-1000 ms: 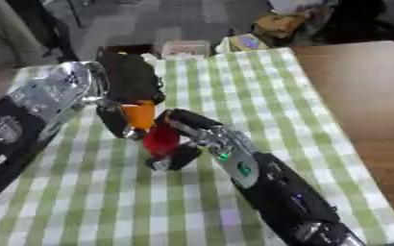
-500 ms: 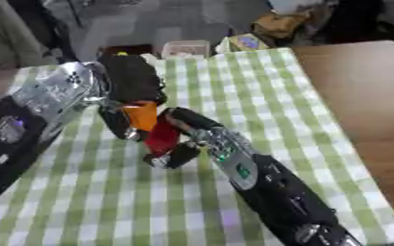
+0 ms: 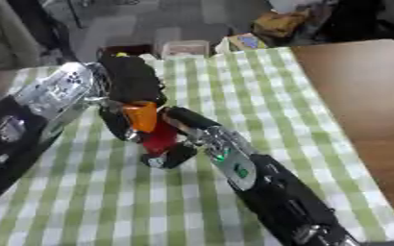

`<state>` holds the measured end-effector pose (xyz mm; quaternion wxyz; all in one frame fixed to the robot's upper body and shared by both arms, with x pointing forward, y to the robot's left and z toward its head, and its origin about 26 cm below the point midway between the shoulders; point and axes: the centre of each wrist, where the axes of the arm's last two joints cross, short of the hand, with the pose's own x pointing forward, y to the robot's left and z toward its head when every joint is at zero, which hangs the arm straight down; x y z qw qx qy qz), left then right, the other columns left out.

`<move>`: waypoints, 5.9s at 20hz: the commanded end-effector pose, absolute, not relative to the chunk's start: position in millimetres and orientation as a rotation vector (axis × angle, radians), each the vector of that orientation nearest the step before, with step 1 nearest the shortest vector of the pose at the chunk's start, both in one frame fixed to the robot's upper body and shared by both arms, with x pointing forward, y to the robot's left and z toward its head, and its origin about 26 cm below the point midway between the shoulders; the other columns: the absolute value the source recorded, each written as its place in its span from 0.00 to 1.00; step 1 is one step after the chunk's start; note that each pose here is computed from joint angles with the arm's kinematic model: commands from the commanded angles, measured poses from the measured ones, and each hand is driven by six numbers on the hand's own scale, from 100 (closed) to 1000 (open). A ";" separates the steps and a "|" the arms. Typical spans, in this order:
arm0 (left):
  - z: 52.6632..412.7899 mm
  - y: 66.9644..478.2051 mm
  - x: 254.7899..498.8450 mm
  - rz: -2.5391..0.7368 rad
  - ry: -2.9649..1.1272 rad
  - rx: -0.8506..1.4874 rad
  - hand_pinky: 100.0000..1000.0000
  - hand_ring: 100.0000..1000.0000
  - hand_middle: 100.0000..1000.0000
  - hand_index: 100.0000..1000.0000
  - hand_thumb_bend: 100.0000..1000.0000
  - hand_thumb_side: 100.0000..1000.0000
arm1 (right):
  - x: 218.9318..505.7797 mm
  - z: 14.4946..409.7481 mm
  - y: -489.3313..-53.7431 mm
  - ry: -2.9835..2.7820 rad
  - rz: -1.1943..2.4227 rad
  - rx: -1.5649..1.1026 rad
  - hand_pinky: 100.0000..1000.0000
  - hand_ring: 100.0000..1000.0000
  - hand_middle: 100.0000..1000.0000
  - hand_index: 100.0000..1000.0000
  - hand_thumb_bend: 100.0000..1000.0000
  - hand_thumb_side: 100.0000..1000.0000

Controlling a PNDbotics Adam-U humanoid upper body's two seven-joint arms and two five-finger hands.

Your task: Pour the contents of one cup into another cup.

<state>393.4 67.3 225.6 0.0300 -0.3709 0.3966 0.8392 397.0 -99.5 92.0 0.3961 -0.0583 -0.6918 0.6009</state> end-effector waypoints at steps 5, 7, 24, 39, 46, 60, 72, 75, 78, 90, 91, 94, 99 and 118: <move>235.5 68.0 394.8 2.641 0.877 -1.077 0.06 0.02 0.02 0.60 0.00 0.53 | 388.2 126.3 -78.2 -1.861 1.572 -0.112 0.50 0.43 0.37 0.57 0.17 0.20; 235.3 68.2 395.1 2.641 0.877 -1.078 0.06 0.02 0.02 0.60 0.00 0.53 | 387.8 127.1 -78.1 -1.860 1.572 -0.110 0.50 0.43 0.37 0.57 0.17 0.20; 249.5 59.7 385.6 2.493 0.689 -1.221 0.08 0.03 0.02 0.60 0.00 0.54 | 393.9 107.4 -89.4 -1.765 1.574 -0.132 0.50 0.44 0.37 0.57 0.16 0.20; 258.3 56.1 377.4 2.424 0.659 -1.252 0.09 0.04 0.02 0.60 0.00 0.54 | 400.5 86.6 -99.6 -1.697 1.570 -0.157 0.50 0.44 0.37 0.57 0.15 0.20; 248.6 57.8 384.1 2.458 0.608 -1.249 0.09 0.04 0.02 0.60 0.00 0.54 | 400.3 85.8 -99.5 -1.698 1.571 -0.153 0.50 0.44 0.37 0.57 0.15 0.20; 227.3 63.5 398.1 2.503 0.540 -1.238 0.09 0.04 0.02 0.60 0.00 0.53 | 396.8 94.5 -94.7 -1.716 1.571 -0.137 0.50 0.44 0.37 0.57 0.14 0.20; 230.3 61.5 397.3 2.474 0.560 -1.251 0.09 0.04 0.02 0.59 0.00 0.53 | 397.3 93.8 -95.9 -1.705 1.568 -0.140 0.50 0.44 0.37 0.57 0.12 0.20; 233.3 59.7 395.2 2.462 0.573 -1.254 0.09 0.04 0.02 0.59 0.00 0.54 | 398.3 91.3 -96.6 -1.697 1.564 -0.140 0.50 0.44 0.37 0.57 0.12 0.20; 237.3 56.9 392.2 2.445 0.587 -1.255 0.09 0.04 0.02 0.59 0.00 0.53 | 399.9 88.2 -97.9 -1.686 1.556 -0.145 0.50 0.44 0.37 0.57 0.12 0.20; 244.2 49.2 385.5 2.428 0.624 -1.242 0.09 0.03 0.02 0.59 0.00 0.53 | 408.8 71.7 -102.3 -1.646 1.521 -0.177 0.50 0.43 0.37 0.57 0.11 0.20; 244.2 49.2 385.4 2.430 0.624 -1.241 0.09 0.03 0.02 0.59 0.00 0.53 | 409.1 70.7 -102.6 -1.645 1.521 -0.178 0.50 0.43 0.37 0.57 0.11 0.20; 244.1 49.1 385.2 2.432 0.623 -1.240 0.09 0.03 0.02 0.59 0.00 0.53 | 409.8 68.6 -103.2 -1.643 1.522 -0.180 0.50 0.43 0.37 0.57 0.11 0.20; 244.3 49.3 384.9 2.433 0.621 -1.240 0.09 0.03 0.02 0.59 0.00 0.53 | 410.4 67.1 -103.8 -1.642 1.522 -0.181 0.50 0.43 0.37 0.57 0.11 0.20; 258.0 63.3 385.6 2.415 0.715 -1.351 0.09 0.04 0.02 0.59 0.00 0.55 | 414.3 71.4 -112.7 -1.685 1.451 -0.236 0.52 0.46 0.38 0.59 0.11 0.21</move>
